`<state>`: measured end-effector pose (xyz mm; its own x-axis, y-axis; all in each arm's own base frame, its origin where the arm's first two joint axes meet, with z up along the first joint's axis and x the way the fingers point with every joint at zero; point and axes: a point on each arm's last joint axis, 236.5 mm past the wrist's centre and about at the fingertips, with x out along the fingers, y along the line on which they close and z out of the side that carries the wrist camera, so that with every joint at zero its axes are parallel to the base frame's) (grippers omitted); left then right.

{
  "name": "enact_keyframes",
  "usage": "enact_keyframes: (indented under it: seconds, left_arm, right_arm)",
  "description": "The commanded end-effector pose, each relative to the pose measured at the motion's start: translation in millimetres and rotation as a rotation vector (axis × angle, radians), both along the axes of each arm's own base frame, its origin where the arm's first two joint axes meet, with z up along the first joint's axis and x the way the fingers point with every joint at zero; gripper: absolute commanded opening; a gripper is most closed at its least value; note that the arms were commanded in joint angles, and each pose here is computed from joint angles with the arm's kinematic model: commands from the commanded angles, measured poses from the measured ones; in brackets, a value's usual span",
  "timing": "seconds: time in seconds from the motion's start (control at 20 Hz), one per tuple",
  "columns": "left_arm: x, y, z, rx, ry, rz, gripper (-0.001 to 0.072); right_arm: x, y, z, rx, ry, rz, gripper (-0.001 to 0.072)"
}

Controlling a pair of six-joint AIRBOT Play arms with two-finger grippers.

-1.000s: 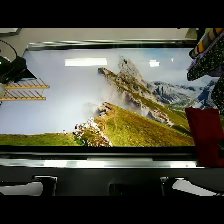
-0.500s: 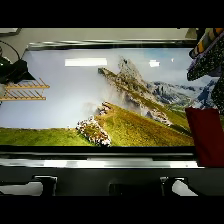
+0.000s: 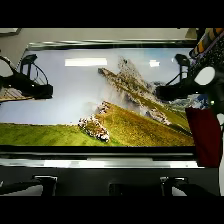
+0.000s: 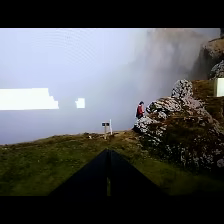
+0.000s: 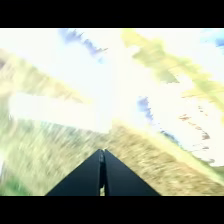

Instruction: Fold the clothes and pants, and hang the long-sleeved shirts on hangers.

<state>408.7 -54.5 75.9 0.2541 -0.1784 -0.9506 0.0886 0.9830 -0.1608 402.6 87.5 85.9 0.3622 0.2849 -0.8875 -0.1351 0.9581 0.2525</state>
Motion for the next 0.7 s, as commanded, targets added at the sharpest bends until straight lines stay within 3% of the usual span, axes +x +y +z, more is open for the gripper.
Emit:
enact_keyframes:
  seconds: [0.0, 0.65]
  left_arm:
    - [-16, -1, -28, 0.035, 0.052, -0.033, 0.0016]
    - [-23, 0, -38, 0.035, 0.101, -0.001, 0.0017]
  right_arm:
    - [-16, 33, -12, -0.014, 0.051, 0.111, 0.0029]
    - [-24, 22, -18, -0.071, 0.081, 0.151, 0.0029]
